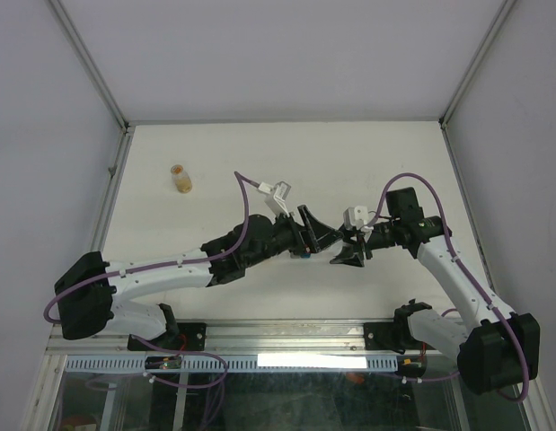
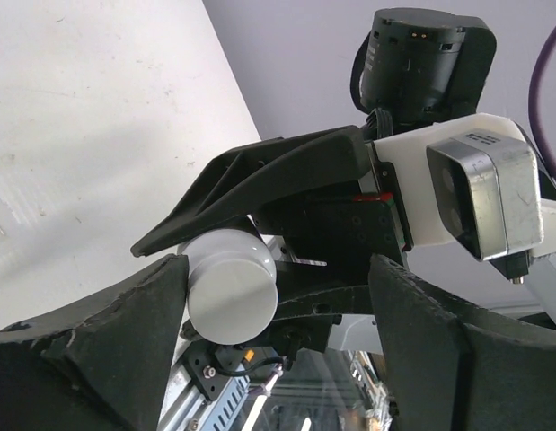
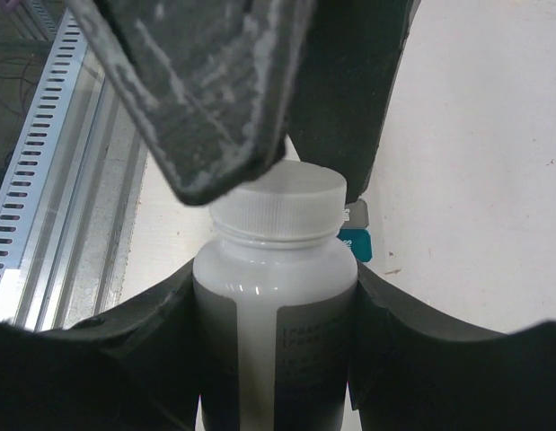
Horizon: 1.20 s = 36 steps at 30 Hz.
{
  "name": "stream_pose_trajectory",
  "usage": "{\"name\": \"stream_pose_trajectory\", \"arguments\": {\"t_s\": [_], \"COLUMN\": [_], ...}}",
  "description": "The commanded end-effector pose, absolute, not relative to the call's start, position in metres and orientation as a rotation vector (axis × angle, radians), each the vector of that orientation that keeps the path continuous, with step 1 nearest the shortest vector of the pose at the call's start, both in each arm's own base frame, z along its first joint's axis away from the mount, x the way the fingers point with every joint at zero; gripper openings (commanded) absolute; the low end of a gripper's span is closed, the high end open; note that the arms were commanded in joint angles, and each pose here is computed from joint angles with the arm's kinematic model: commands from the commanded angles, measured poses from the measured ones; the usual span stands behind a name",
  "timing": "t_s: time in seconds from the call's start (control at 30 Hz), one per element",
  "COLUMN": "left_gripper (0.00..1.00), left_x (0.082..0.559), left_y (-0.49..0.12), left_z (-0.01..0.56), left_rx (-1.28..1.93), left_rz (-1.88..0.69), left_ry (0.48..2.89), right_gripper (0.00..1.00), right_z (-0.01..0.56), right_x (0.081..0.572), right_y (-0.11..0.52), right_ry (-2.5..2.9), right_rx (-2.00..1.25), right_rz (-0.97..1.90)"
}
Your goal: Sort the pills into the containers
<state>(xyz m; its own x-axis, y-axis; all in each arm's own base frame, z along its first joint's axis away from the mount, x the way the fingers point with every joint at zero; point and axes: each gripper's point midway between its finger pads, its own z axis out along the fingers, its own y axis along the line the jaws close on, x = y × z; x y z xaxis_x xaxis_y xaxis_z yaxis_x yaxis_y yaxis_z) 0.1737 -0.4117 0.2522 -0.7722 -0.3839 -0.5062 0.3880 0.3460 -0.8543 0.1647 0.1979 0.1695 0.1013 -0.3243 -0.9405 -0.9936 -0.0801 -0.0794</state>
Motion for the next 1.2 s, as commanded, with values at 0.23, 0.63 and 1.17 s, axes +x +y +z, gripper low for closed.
{"name": "stream_pose_trajectory", "arguments": {"t_s": [0.23, 0.63, 1.17], "left_gripper": [0.94, 0.98, 0.96], "left_x": [0.167, 0.145, 0.181], "left_y": [-0.393, -0.360, -0.399], "left_z": [0.285, 0.280, 0.254], "left_rx": [0.044, 0.956, 1.202], "left_rz": [-1.546, -1.152, -0.906], "left_ry": [1.767, 1.077, 0.943], "right_gripper": [0.00, 0.00, 0.00], "right_z": [0.178, 0.179, 0.178], "right_x": [0.168, 0.167, 0.166], "right_y": [0.200, 0.200, 0.200], "right_ry": [1.308, 1.301, 1.301], "right_rx": [-1.553, -1.552, -1.554], "right_rz": [0.988, 0.993, 1.000]}}
